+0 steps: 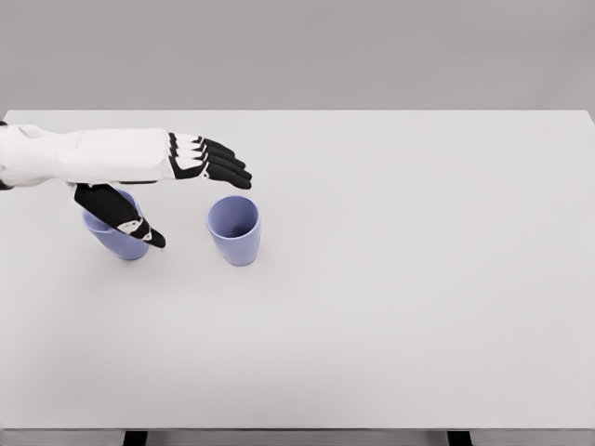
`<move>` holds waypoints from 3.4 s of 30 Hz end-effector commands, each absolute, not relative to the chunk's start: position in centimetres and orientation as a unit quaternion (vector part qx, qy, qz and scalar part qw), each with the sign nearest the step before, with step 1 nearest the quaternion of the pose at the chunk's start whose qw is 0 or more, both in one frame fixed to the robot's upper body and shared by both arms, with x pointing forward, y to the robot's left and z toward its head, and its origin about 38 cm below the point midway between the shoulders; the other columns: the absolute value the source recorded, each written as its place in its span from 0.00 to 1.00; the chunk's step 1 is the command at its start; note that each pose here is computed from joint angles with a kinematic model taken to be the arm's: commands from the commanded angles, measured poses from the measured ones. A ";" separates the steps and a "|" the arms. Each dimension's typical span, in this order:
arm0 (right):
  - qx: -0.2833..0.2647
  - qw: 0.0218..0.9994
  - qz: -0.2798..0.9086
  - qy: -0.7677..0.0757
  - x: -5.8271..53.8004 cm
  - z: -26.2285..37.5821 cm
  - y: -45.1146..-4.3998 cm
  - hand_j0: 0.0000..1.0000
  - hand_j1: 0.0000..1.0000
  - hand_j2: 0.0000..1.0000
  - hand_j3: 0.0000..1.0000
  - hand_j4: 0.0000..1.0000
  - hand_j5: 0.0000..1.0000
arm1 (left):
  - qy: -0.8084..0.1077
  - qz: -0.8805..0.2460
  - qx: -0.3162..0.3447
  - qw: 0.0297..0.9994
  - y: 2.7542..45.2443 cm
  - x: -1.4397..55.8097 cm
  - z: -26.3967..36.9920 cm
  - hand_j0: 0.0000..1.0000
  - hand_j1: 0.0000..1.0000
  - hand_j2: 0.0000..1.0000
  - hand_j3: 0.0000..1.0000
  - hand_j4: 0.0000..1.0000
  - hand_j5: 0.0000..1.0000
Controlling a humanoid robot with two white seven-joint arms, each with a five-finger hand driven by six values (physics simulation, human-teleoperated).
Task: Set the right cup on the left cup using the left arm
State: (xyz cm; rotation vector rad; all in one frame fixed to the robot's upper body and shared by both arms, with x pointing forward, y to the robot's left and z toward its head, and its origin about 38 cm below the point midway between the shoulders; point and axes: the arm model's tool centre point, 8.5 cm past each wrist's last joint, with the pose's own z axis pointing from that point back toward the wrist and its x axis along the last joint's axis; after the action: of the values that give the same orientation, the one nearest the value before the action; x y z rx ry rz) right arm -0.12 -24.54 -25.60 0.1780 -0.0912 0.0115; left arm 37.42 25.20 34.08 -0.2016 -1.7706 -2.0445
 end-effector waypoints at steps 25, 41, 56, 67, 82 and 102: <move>0.089 0.996 0.001 -0.028 -2.2 -25.5 -24.5 1.00 1.00 1.00 1.00 1.00 1.00 | -0.582 -0.762 -0.079 0.273 22.1 43.7 25.7 1.00 1.00 1.00 1.00 1.00 1.00; 0.089 0.996 0.001 -0.028 -2.2 -25.5 -24.5 1.00 1.00 1.00 1.00 1.00 1.00 | -0.569 -0.761 -0.053 0.307 23.5 45.9 24.2 1.00 1.00 1.00 1.00 1.00 1.00; 0.089 0.996 0.001 -0.028 -2.2 -25.5 -24.5 1.00 1.00 1.00 1.00 1.00 1.00 | -0.553 -0.764 -0.070 0.324 21.9 46.1 20.1 1.00 1.00 1.00 1.00 1.00 1.00; 0.089 0.996 0.000 -0.028 -2.2 -25.5 -24.5 1.00 1.00 1.00 1.00 1.00 1.00 | -0.542 -0.774 -0.065 0.321 21.9 45.9 19.2 0.83 0.83 0.83 0.83 0.83 0.83; 0.089 0.996 0.001 -0.028 -2.2 -25.5 -24.5 1.00 1.00 1.00 1.00 1.00 1.00 | -0.569 -0.759 -0.044 0.312 23.7 45.5 22.2 0.54 0.54 0.54 0.54 0.54 0.54; 0.089 0.996 0.001 -0.028 -2.2 -25.5 -24.5 1.00 1.00 1.00 1.00 1.00 1.00 | -0.610 -0.714 0.059 0.338 37.0 39.3 36.1 0.54 0.54 0.54 0.54 0.54 0.54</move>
State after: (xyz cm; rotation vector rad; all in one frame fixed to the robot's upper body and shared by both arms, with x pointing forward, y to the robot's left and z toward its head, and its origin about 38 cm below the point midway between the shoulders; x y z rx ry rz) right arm -2.19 -24.53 -25.54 0.1778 -0.0560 0.0026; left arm 39.69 35.51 35.57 0.1220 -1.6081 -1.8901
